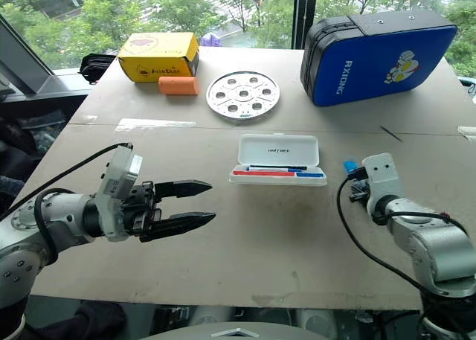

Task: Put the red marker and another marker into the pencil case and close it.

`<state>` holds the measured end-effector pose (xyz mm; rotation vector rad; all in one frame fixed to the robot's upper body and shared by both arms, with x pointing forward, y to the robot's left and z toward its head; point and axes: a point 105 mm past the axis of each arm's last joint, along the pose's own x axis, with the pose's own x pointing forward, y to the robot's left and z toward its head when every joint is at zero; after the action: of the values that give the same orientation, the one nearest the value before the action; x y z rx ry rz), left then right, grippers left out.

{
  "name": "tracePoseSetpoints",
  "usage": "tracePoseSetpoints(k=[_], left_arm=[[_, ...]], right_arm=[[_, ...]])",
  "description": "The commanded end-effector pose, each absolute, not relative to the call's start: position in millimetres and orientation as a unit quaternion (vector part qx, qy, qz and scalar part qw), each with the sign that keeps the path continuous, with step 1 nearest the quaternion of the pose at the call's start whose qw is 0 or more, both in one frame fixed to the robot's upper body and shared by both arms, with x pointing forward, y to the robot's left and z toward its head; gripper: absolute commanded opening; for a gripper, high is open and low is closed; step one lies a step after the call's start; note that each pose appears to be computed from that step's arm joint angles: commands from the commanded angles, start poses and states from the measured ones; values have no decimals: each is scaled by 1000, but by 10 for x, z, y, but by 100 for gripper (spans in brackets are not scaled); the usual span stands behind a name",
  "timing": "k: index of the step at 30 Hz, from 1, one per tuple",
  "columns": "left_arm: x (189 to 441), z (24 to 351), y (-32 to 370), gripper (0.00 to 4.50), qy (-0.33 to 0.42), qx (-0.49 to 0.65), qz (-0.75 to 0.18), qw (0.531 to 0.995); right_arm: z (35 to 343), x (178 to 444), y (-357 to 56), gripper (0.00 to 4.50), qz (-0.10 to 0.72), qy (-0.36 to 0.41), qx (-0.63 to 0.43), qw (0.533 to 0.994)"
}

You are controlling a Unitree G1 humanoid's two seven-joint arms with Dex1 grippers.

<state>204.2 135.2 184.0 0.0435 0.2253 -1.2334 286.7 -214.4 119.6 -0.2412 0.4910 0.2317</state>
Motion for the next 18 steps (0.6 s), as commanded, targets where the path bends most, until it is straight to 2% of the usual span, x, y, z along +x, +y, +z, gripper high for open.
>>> tracePoseSetpoints(k=[1, 3, 7, 11, 18], left_arm=[[2009, 1918, 1403, 333, 37, 63, -563, 823], [1958, 1907, 1473, 333, 39, 53, -571, 818], [1891, 1926, 1564, 333, 39, 39, -583, 811], [1777, 1950, 1625, 333, 45, 34, -582, 811], [1643, 1944, 1709, 333, 64, 40, -570, 818]], right_arm=[[1957, 3033, -1723, 66, 312, 137, -154, 928], [2182, 3108, -1415, 66, 403, 114, -180, 890], [2251, 3216, -933, 66, 499, 101, -207, 835], [2017, 3174, -517, 66, 579, 109, -249, 768], [1780, 3148, -339, 66, 610, 117, -278, 732]])
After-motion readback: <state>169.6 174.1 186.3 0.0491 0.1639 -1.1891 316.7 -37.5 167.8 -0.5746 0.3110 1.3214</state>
